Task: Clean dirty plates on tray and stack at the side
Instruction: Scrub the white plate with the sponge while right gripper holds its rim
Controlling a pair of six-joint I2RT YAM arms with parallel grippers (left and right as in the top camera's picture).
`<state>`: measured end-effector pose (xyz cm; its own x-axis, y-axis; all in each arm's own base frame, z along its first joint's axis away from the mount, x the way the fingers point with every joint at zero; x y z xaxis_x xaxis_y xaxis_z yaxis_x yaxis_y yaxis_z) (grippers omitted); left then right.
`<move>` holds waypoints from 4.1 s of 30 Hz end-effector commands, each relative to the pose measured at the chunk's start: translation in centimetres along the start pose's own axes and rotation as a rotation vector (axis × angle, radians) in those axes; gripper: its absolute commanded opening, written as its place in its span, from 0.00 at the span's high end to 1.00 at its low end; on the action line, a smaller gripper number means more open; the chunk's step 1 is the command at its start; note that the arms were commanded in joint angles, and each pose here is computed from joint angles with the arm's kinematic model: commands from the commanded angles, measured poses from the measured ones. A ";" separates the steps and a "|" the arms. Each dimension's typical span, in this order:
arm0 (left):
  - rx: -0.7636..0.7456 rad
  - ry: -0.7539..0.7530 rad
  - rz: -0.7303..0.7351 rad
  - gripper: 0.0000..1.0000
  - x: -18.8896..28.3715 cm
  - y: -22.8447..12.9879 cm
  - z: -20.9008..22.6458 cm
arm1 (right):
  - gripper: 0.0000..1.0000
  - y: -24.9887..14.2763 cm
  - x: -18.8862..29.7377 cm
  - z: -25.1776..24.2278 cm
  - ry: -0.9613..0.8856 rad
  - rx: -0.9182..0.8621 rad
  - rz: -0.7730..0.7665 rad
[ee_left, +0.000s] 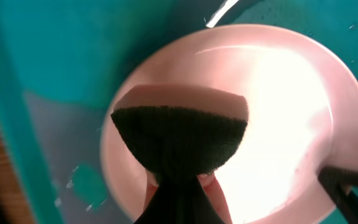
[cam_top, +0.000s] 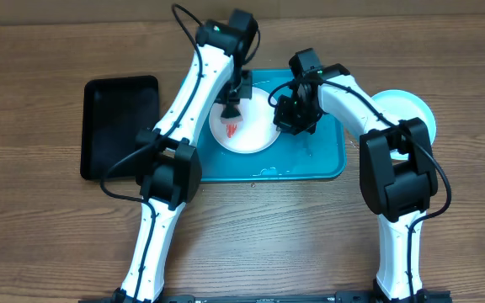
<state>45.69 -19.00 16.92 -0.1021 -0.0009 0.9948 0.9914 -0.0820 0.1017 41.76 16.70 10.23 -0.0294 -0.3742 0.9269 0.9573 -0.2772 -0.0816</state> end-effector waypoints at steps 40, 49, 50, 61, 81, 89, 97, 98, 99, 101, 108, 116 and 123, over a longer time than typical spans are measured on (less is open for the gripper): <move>0.251 0.482 -0.046 0.96 -6.5 -1.8 4.2 | 0.96 -0.1 -1.8 -0.3 -0.047 -0.027 0.005; -0.372 -0.287 0.201 0.96 -6.8 -3.4 -0.8 | 0.96 -0.1 -1.8 -0.3 -0.046 -0.027 0.005; -0.425 -0.382 0.199 0.96 -6.6 -3.6 -1.4 | 0.96 -0.1 -1.8 -0.3 -0.047 -0.027 0.006; -0.233 -0.210 0.020 0.96 -7.2 -0.7 -1.0 | 0.96 -0.2 -1.8 -0.4 -0.053 -0.030 0.014; -0.375 -0.484 0.280 0.96 -5.9 -4.6 -1.8 | 0.96 -0.2 -1.8 -0.4 -0.052 -0.030 0.013; -0.280 -0.392 0.127 0.96 -6.5 -2.2 -1.9 | 0.96 -0.2 -1.8 -0.4 -0.053 -0.030 0.013; 0.164 0.324 -0.096 0.96 -6.7 -0.2 2.9 | 0.96 -0.2 -1.8 -0.4 -0.054 -0.030 0.014; 0.181 0.363 -0.092 0.96 -6.6 -0.4 3.2 | 0.96 -0.2 -1.8 -0.4 -0.054 -0.030 0.014; 0.189 0.391 -0.077 0.96 -6.6 -0.8 3.5 | 0.96 -0.2 -1.8 -0.4 -0.054 -0.030 0.013; 0.178 0.394 -0.023 0.96 -6.5 -1.5 3.6 | 0.96 -0.2 -1.8 -0.4 -0.053 -0.030 0.013; -0.182 -0.213 0.297 0.96 -6.5 -4.4 -0.2 | 0.96 -0.2 -1.8 -0.4 -0.052 -0.029 0.011; -0.378 -0.546 0.192 0.96 -5.9 -3.4 -2.5 | 0.96 -0.2 -1.8 -0.4 -0.053 -0.030 0.013; -0.067 -0.027 -0.068 0.96 -7.1 0.6 0.2 | 0.96 -0.3 -1.8 -0.4 -0.056 -0.029 0.016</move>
<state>45.72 -20.99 11.39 -0.0476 0.3082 0.9501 0.9356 -0.3194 0.1504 41.48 17.49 9.95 -0.0168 -0.3797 0.9249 0.9549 -0.2805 -0.0978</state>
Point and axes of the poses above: each gripper's point midway between its finger pads, its own x axis back along the fingers, its own z axis along the line the jaws close on, y = z × x, the point moved 10 cm from there along x, back along the fingers, and after that the axes turned 4 degrees about -x, right-handed, at the moved point
